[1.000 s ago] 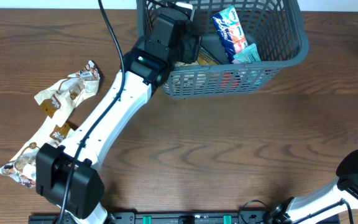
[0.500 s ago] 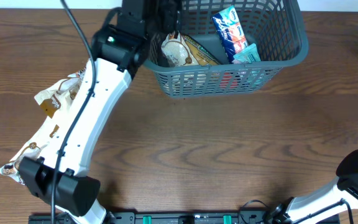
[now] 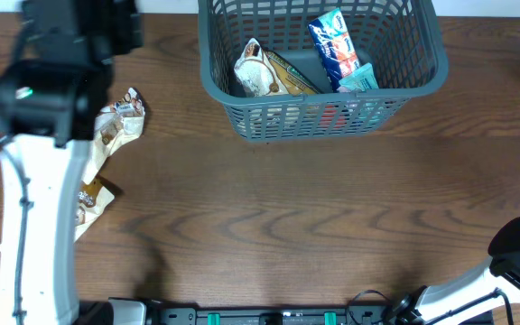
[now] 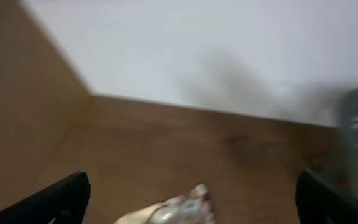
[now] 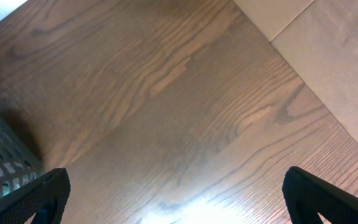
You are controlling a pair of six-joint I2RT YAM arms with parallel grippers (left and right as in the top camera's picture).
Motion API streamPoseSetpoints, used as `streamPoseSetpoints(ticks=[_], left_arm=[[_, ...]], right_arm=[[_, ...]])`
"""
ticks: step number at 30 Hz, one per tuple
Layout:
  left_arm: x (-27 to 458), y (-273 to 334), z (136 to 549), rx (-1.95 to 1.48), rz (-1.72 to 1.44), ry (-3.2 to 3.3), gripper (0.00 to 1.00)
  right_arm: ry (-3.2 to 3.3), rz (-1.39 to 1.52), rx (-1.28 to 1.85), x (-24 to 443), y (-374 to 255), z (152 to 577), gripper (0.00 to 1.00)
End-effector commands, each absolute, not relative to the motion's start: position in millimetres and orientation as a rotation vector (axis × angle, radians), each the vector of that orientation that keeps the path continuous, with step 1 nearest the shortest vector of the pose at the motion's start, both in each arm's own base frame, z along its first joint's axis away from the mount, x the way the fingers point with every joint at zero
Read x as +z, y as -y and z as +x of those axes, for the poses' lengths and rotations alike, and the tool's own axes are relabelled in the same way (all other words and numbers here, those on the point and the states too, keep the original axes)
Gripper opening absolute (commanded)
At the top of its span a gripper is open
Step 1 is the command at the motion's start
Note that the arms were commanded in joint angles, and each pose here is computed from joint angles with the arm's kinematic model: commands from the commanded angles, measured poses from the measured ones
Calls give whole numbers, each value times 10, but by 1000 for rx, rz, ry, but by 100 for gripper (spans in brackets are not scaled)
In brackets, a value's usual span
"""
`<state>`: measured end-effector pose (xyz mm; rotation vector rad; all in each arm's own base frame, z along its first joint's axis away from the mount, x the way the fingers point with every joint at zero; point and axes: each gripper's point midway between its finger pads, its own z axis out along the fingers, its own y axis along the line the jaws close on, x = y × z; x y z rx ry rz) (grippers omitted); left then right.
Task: Pack container
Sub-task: 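Withdraw the left gripper back over the remaining packets, then grasp the upper cream dried-mushroom packet with the left gripper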
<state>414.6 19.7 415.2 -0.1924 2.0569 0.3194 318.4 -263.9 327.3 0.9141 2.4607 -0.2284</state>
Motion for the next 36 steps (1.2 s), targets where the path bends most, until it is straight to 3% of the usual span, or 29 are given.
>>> streamPoseSetpoints(ticks=[1,16,22,28,36], left_arm=[[4224,-526,3960,381,-265,-2064,95],[2861,-1195,3882,269,-433,-2546,95],[2181,-1204,3834,139,-490,-2794,99],[1792,-1167,3889,77,-504,-2907,99],[1635,-1220,4042,128,-10,-2951,99]], right_arm=[[-2467,913,-219,3249,2646,3185,99],[-2479,918,-214,3233,2629,3165,99],[-2482,919,-213,3229,2624,3160,99],[-2482,919,-213,3229,2624,3159,99],[-2484,919,-212,3226,2621,3155,99]])
